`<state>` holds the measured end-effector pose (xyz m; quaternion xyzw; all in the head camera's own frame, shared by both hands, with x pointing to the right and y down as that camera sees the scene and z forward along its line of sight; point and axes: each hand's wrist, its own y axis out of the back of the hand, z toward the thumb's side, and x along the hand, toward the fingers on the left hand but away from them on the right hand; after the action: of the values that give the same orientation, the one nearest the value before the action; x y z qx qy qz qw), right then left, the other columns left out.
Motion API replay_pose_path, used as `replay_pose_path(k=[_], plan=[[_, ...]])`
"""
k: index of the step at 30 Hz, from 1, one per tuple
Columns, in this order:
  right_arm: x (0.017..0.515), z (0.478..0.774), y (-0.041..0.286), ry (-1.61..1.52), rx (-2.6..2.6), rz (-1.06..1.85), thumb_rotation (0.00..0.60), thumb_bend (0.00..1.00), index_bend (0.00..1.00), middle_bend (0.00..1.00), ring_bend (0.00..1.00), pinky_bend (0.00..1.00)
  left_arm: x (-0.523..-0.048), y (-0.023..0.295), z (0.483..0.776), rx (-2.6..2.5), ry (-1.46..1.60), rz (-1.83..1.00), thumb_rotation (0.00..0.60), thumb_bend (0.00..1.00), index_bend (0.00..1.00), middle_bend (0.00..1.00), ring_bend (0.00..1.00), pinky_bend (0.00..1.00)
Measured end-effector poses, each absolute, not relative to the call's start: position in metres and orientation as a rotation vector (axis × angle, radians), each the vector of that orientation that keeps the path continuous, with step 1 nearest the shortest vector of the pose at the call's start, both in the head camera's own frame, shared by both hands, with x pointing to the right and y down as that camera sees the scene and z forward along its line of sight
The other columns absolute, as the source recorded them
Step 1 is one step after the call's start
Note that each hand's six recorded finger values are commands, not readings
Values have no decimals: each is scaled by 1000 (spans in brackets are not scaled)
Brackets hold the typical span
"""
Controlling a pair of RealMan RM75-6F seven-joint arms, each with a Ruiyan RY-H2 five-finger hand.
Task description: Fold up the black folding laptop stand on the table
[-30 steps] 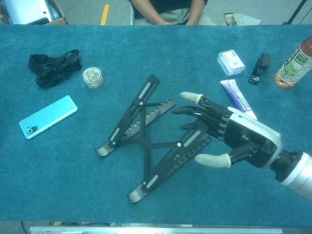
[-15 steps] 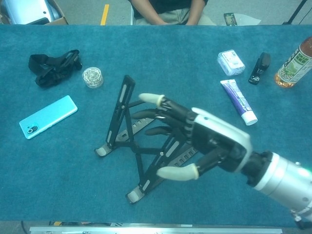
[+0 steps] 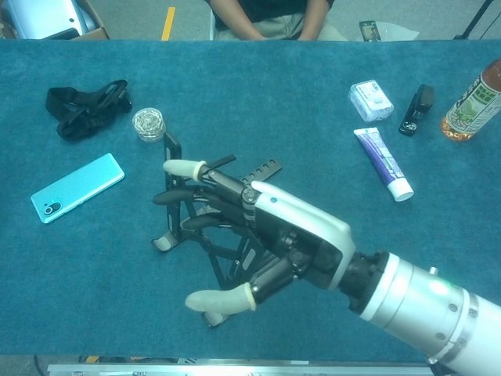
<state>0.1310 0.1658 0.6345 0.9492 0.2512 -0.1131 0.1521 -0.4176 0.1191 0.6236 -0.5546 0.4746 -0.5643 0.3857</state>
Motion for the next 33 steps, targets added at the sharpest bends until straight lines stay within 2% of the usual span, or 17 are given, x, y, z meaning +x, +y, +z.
replay_pose_path(k=[11, 33], plan=[[111, 627, 171, 685, 2726, -332, 600, 130, 0, 174, 0, 142, -417, 120, 623, -1410, 1206, -1438, 600, 276, 182, 179, 79, 143], [131, 630, 167, 560, 2697, -371, 600, 131, 0, 174, 0, 142, -406, 117, 623, -1412, 1196, -1426, 600, 276, 181, 179, 79, 143]])
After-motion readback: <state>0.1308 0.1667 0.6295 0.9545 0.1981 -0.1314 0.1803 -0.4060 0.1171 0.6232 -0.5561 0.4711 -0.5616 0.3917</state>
